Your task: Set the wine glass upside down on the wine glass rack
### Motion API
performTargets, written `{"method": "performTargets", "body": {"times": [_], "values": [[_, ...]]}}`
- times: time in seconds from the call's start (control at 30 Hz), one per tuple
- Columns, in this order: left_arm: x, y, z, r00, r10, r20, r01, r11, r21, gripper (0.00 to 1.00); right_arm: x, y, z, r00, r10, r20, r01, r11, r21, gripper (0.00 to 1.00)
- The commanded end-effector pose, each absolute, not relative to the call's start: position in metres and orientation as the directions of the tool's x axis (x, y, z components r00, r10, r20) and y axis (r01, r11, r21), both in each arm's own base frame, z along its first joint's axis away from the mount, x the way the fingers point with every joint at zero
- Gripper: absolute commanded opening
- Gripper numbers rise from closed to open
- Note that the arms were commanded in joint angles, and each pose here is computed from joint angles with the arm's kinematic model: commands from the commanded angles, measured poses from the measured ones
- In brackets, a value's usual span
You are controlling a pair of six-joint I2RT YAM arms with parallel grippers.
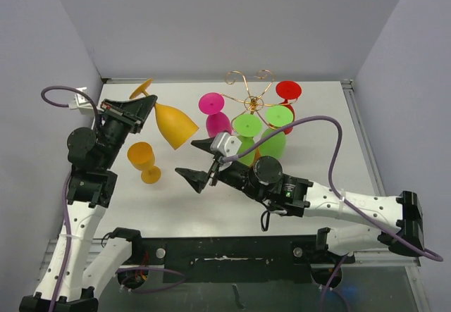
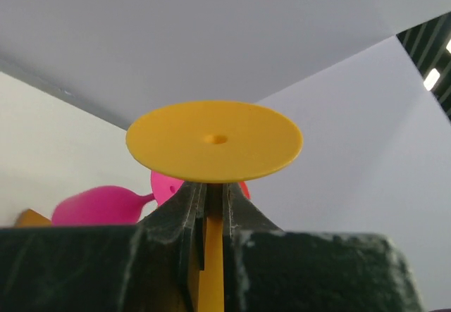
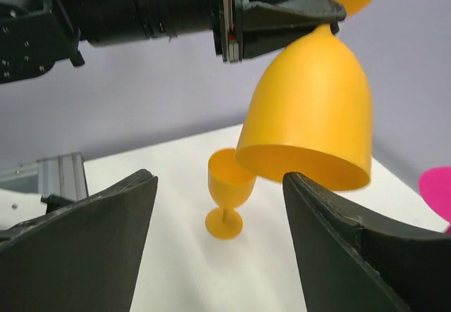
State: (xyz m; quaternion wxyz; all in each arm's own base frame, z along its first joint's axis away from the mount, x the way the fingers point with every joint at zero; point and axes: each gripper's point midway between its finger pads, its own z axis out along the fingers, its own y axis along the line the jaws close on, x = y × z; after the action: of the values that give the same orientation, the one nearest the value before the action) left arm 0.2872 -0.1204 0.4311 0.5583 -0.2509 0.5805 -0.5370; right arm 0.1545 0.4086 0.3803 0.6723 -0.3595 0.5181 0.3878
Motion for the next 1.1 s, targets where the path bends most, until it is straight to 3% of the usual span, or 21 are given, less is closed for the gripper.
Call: {"method": "performTargets", "body": {"times": [0.0,0.13,0.3,0.53,1.07], "values": [[0.275,-0.114,0.466,-0.061,-0.767,-0.639,0.483,0.538,-0.692,0.0,0.142,0.383,0.387,0.083,0.07,-0.994,-0.905,0.423,-0.046,0.75],[0.267,-0.117,0.462,0.055,-0.618,-0.784,0.553,0.673,-0.491,0.0,0.15,0.364,0.407,0.043,0.102,-0.994,-0.882,0.471,0.01,0.78],[0.258,-0.126,0.454,0.199,-0.449,-0.871,0.631,0.739,-0.236,0.0,0.17,0.351,0.446,-0.081,0.252,-0.964,-0.854,0.482,0.197,0.78],[0.251,-0.136,0.444,0.324,-0.331,-0.886,0.671,0.741,-0.031,0.0,0.2,0.368,0.473,-0.283,0.363,-0.888,-0.764,0.474,0.437,0.77],[0.229,-0.14,0.443,0.49,-0.203,-0.848,0.647,0.737,0.198,0.0,0.234,0.41,0.484,-0.466,0.477,-0.745,-0.67,0.36,0.649,0.68]]}}
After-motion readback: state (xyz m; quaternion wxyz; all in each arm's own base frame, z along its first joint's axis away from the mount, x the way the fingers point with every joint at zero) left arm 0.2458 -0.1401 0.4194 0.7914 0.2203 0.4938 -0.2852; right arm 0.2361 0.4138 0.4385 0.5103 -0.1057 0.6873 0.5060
